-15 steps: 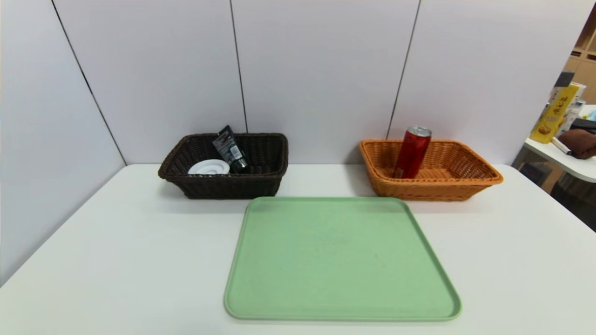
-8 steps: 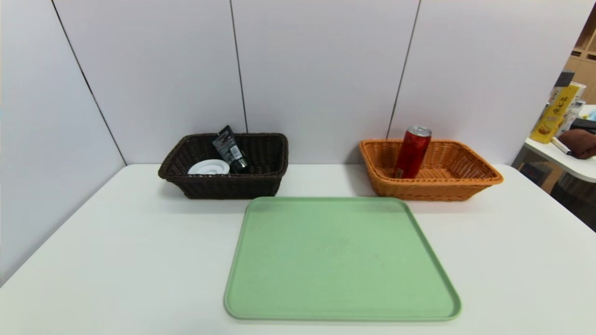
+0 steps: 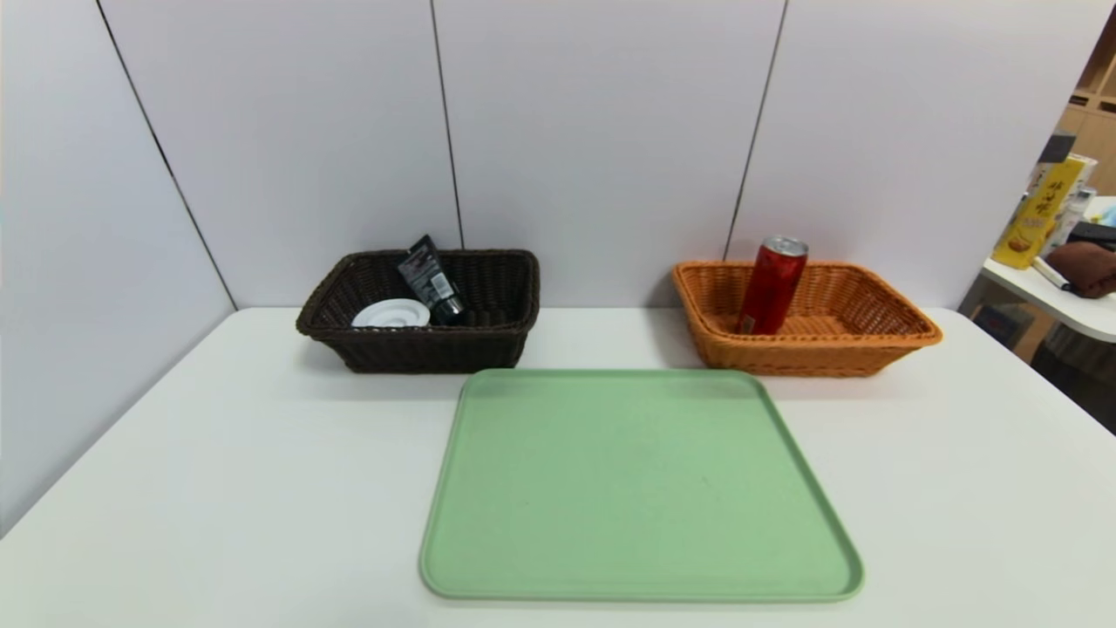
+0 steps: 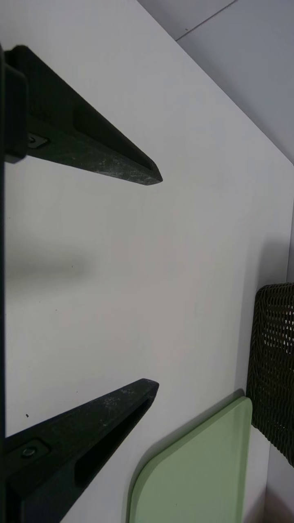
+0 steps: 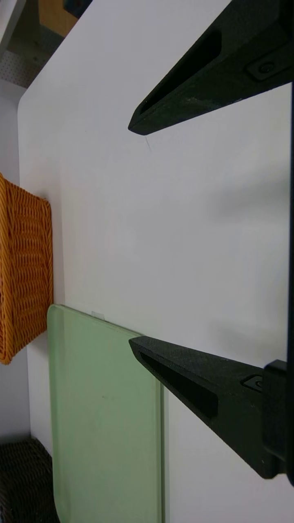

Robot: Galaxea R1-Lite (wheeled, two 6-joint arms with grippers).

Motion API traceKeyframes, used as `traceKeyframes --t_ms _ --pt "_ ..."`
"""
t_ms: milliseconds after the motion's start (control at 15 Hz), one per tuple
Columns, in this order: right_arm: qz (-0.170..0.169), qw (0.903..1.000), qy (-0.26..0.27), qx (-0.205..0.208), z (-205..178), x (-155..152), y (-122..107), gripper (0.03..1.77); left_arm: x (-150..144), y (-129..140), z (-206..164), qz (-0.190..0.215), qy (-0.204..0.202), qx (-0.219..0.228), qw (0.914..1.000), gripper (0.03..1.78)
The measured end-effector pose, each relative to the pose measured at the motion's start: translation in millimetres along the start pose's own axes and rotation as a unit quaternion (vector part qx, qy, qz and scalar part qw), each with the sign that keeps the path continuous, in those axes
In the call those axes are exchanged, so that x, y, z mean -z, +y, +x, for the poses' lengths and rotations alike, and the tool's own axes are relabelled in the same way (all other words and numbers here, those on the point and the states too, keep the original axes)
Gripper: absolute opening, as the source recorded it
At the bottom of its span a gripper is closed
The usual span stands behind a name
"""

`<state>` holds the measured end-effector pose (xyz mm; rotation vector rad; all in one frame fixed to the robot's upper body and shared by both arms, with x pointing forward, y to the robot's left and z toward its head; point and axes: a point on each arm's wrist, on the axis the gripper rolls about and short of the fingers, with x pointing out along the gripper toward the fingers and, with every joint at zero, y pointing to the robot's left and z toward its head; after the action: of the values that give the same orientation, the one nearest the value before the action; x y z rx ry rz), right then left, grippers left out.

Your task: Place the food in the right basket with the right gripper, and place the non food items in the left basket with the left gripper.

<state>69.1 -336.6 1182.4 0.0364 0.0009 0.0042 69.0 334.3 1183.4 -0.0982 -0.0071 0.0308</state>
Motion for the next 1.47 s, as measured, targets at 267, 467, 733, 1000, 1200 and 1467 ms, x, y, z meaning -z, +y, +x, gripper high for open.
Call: traceKeyframes --t_ms 267,467,733,1000,1200,1467 --pt "0.0 1.0 0.0 0.0 0.0 0.0 0.0 1.7 0.0 0.0 0.0 0.0 0.0 0.0 1.0 1.69" --pt "0.001 1.0 0.0 0.0 0.0 0.1 0.0 1.7 0.0 0.0 0.0 0.0 0.0 -0.001 1.0 1.69" --pt "0.0 1.0 0.0 0.0 0.0 0.1 0.0 1.7 0.0 0.0 0.0 0.0 0.0 0.0 1.0 1.69" --pt "0.0 1.0 0.0 0.0 0.0 0.1 0.0 1.7 0.0 0.0 0.0 0.0 0.0 0.0 1.0 1.69" --pt "0.0 1.0 0.0 0.0 0.0 0.1 0.0 1.7 0.0 0.0 0.0 0.0 0.0 0.0 1.0 1.69" --pt "0.0 1.0 0.0 0.0 0.0 0.1 0.0 1.7 0.0 0.0 0.0 0.0 0.0 -0.001 1.0 1.69"
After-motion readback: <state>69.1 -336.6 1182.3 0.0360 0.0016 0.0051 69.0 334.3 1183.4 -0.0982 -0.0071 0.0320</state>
